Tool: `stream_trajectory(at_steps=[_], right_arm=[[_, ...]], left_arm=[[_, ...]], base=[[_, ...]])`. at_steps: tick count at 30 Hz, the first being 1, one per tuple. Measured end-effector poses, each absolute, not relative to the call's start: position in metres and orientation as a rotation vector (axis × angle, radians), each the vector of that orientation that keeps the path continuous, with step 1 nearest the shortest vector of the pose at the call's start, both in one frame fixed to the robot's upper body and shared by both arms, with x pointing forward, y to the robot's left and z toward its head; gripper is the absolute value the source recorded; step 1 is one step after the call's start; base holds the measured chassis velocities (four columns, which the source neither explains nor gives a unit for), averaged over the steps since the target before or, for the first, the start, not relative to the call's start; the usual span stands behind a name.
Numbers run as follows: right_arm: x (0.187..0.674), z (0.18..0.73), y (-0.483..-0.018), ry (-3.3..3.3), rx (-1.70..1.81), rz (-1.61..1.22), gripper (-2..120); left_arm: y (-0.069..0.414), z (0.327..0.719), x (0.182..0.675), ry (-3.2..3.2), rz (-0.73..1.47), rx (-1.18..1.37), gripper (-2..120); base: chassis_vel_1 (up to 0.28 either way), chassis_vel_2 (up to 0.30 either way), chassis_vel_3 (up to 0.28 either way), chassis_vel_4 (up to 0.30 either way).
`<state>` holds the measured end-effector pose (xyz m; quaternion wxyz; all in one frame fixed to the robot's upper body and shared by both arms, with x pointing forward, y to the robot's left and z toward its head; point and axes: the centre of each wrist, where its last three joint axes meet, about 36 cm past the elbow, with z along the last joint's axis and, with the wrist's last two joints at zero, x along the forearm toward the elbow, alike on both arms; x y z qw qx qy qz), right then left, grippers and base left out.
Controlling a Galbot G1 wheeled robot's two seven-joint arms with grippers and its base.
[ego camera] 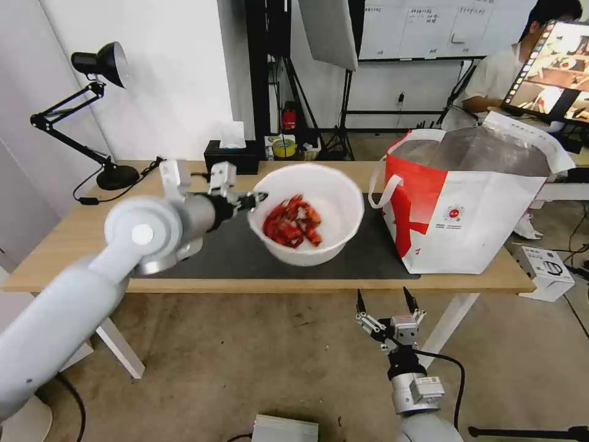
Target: Pick up the trash from the table and place it into the takeout bag.
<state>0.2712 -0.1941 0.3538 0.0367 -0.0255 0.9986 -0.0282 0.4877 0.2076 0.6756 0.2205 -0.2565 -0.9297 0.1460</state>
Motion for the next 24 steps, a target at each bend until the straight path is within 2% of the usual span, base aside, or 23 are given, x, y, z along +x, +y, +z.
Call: stream_trajectory(at_steps=[13, 24], right_arm=[[0.271, 0.354, -0.194, 3.066, -0.078, -0.087, 100], [0.271, 0.354, -0.194, 3.066, -0.078, -0.087, 100]], left_arm=[[0.125, 0.723, 0.506, -2.537, 0.424, -0.937, 0], [0.078, 0.763, 0.523, -2.538, 0.411, -1.021, 0]], base=[[0.0, 0.0, 0.0, 0.0], [0.0, 0.0, 0.0, 0.0]])
